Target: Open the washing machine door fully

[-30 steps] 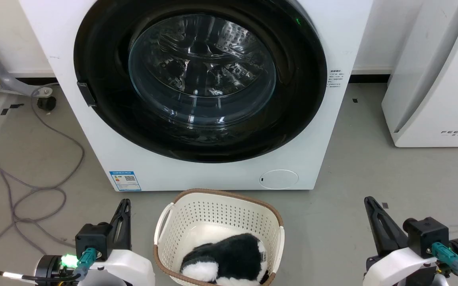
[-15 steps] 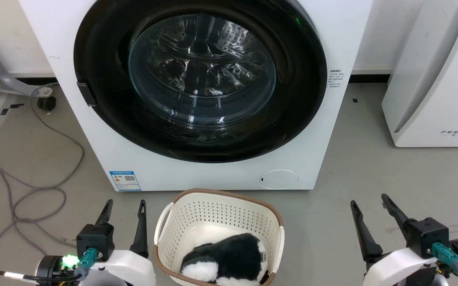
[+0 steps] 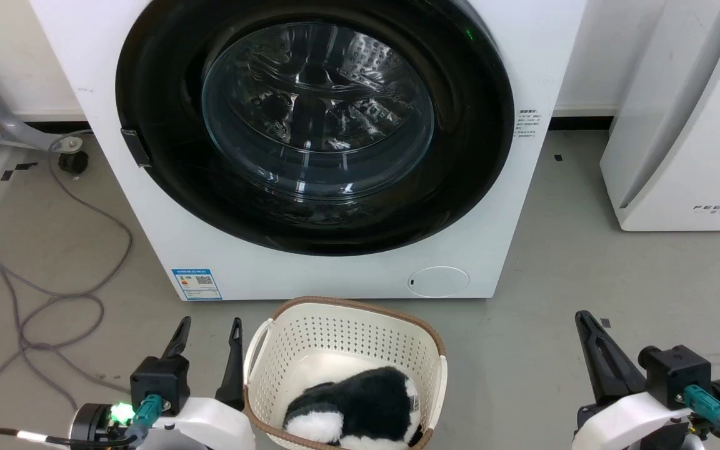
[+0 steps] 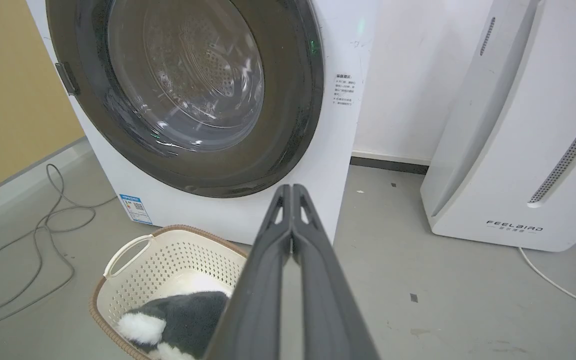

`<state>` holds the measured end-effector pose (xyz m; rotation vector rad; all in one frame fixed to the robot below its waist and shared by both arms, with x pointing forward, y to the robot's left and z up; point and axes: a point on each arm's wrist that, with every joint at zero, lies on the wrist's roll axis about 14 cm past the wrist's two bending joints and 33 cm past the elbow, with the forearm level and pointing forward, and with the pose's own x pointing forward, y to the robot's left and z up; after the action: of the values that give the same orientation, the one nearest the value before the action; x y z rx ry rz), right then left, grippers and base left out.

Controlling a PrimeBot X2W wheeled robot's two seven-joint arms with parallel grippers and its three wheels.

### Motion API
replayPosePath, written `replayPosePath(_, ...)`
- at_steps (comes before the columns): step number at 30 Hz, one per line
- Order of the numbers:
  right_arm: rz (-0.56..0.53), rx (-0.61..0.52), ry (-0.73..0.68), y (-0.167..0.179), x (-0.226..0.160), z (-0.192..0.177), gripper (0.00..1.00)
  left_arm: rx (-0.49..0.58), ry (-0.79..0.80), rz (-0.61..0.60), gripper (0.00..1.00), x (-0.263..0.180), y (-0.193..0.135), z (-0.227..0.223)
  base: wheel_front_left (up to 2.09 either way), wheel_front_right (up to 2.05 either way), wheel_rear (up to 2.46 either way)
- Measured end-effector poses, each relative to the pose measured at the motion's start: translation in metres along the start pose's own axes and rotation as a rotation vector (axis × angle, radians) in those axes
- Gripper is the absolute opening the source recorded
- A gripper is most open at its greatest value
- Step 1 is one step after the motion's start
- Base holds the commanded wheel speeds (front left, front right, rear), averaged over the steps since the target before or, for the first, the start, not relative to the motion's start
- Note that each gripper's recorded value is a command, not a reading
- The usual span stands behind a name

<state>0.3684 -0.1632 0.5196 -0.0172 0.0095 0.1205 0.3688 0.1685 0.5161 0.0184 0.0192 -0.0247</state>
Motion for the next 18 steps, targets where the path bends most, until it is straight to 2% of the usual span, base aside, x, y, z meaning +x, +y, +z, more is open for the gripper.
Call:
replayPosePath(11,-0.001,0.046,-0.019,0.000,0.000,0.002,0.00,-0.027,-0.024,-0.023,1.00,0.003,-0.008,0.004,0.00,0.00,0.00)
replayPosePath(18,-0.001,0.221,-0.059,0.001,0.000,0.007,0.00,-0.044,-0.028,-0.034,1.00,0.004,-0.012,0.003,0.00,0.00,0.00)
